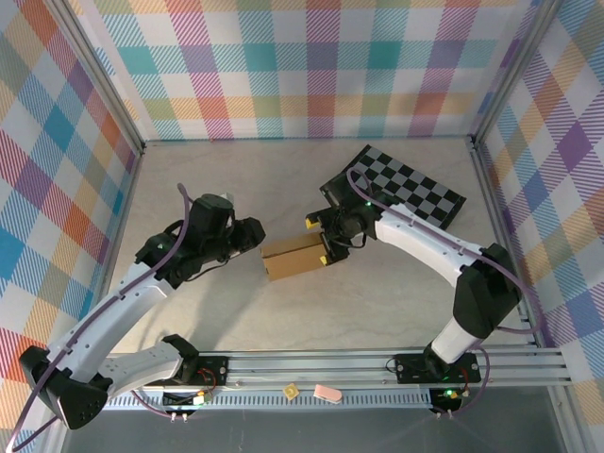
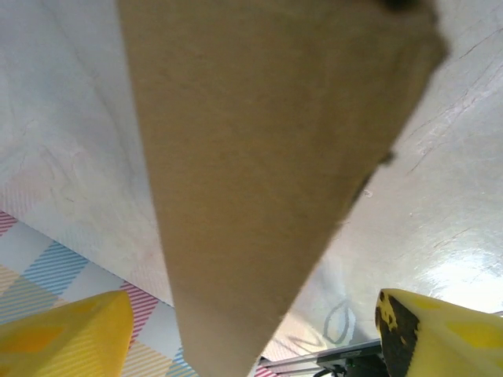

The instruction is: Fold the paper box

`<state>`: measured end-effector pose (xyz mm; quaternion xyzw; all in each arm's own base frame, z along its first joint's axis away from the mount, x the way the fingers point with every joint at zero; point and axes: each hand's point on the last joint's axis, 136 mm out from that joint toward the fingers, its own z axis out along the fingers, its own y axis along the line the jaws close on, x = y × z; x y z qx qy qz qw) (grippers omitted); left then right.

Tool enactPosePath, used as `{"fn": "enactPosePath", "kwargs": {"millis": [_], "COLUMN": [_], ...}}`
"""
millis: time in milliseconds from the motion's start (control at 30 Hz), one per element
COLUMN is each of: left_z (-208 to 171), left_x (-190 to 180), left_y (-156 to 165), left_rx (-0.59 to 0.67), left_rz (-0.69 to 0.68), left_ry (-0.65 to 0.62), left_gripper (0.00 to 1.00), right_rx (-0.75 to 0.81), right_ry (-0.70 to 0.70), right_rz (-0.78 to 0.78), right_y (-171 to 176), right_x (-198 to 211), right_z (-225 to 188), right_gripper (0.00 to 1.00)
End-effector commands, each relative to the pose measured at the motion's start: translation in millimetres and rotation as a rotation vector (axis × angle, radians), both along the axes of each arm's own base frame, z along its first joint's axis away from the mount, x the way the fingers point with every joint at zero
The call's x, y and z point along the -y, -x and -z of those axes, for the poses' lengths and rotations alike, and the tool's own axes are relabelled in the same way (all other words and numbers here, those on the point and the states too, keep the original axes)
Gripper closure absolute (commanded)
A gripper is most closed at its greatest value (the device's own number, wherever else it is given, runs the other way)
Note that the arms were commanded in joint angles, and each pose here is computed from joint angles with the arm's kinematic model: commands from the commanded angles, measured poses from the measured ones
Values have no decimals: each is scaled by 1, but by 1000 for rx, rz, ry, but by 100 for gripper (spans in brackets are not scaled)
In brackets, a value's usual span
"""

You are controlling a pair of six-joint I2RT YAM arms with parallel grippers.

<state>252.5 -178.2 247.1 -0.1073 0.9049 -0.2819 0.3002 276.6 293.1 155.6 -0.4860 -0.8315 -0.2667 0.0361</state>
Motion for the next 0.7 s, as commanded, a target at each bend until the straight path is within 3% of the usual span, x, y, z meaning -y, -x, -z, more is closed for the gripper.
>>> {"fn": "enactPosePath", "kwargs": {"millis": [0,133,433,667], "left_z": [-32,-44,-45,-42], "left_x": [31,38,25,20], "left_y": [16,31,42,45], "left_rx": [185,220,228,218], "left_rz": [325,427,411,404], "left_ry": [29,50,28,11], "left_gripper": [56,56,57,57], "right_rx": [-58,-79,-76,69], "right_ry": [54,59,61,-25], "right_rz": [36,41,12,-129], "right_y": [1,-1,-4,-12], "right_x": [4,0,-6,-22], "right_z": [9,18,29,21], "right_gripper": [23,28,41,48]}}
